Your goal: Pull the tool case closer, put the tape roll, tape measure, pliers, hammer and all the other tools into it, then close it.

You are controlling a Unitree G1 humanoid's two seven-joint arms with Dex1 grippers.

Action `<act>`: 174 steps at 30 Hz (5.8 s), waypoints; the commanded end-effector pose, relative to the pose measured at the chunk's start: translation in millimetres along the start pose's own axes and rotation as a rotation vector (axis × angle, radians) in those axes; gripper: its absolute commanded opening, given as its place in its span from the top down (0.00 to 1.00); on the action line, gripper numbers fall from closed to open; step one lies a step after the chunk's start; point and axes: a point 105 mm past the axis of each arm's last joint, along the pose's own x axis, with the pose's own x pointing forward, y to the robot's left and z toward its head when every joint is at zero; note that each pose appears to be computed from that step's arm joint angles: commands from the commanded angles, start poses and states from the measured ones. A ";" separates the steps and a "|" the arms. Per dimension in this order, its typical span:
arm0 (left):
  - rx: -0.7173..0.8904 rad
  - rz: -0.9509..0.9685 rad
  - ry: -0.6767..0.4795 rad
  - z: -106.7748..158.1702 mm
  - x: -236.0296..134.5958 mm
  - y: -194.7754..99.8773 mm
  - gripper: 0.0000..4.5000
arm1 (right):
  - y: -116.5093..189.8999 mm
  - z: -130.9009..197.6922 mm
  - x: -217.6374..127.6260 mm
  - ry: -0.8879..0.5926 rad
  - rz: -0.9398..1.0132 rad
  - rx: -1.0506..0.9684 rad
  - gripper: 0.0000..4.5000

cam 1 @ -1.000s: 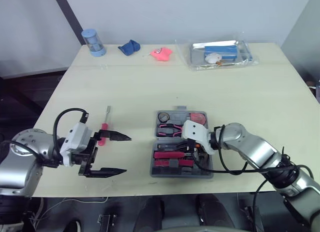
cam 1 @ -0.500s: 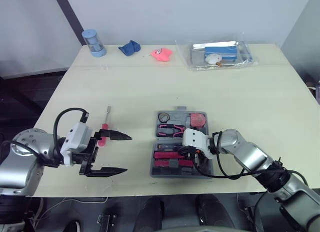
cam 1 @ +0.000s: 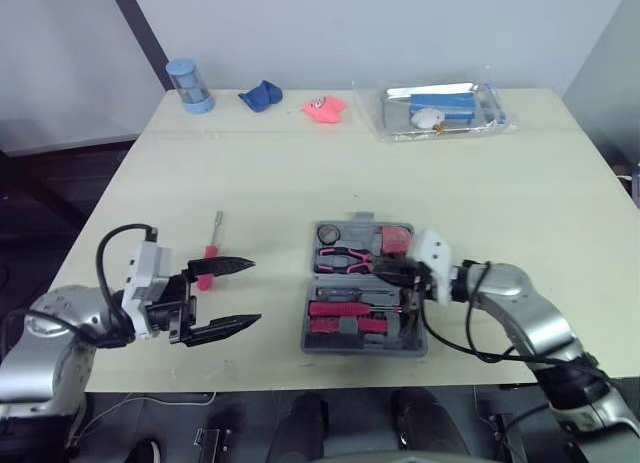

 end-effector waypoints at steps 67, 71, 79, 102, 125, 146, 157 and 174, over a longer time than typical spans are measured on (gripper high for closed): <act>-0.388 1.114 0.154 -91.1 2.2 129.6 0.00 | 12.7 56.5 -92.1 -0.208 0.133 -0.176 0.01; -0.397 1.112 0.184 -94.0 4.7 132.3 0.00 | 10.5 55.5 -91.7 -0.203 0.127 -0.181 0.01; -0.412 1.143 0.211 -96.3 0.4 138.8 0.11 | 9.6 54.0 -91.0 -0.198 0.117 -0.188 0.00; -0.369 1.075 0.230 -77.4 -24.6 125.9 0.87 | 13.3 54.2 -94.9 -0.196 0.164 -0.178 0.00; 0.014 -0.083 0.324 27.7 64.3 18.1 0.87 | 24.1 54.1 -102.0 -0.200 0.254 -0.125 0.00; 0.189 -0.509 0.564 -6.5 137.2 -42.3 0.87 | 26.2 38.6 -117.4 -0.137 0.199 -0.113 0.00; 0.210 -0.472 0.661 -31.6 159.1 -46.7 0.87 | 24.1 18.0 -136.4 -0.032 0.212 -0.104 0.00; 0.206 -0.512 0.678 -40.4 181.4 -51.6 0.87 | 26.4 20.0 -133.1 -0.045 0.195 -0.112 0.00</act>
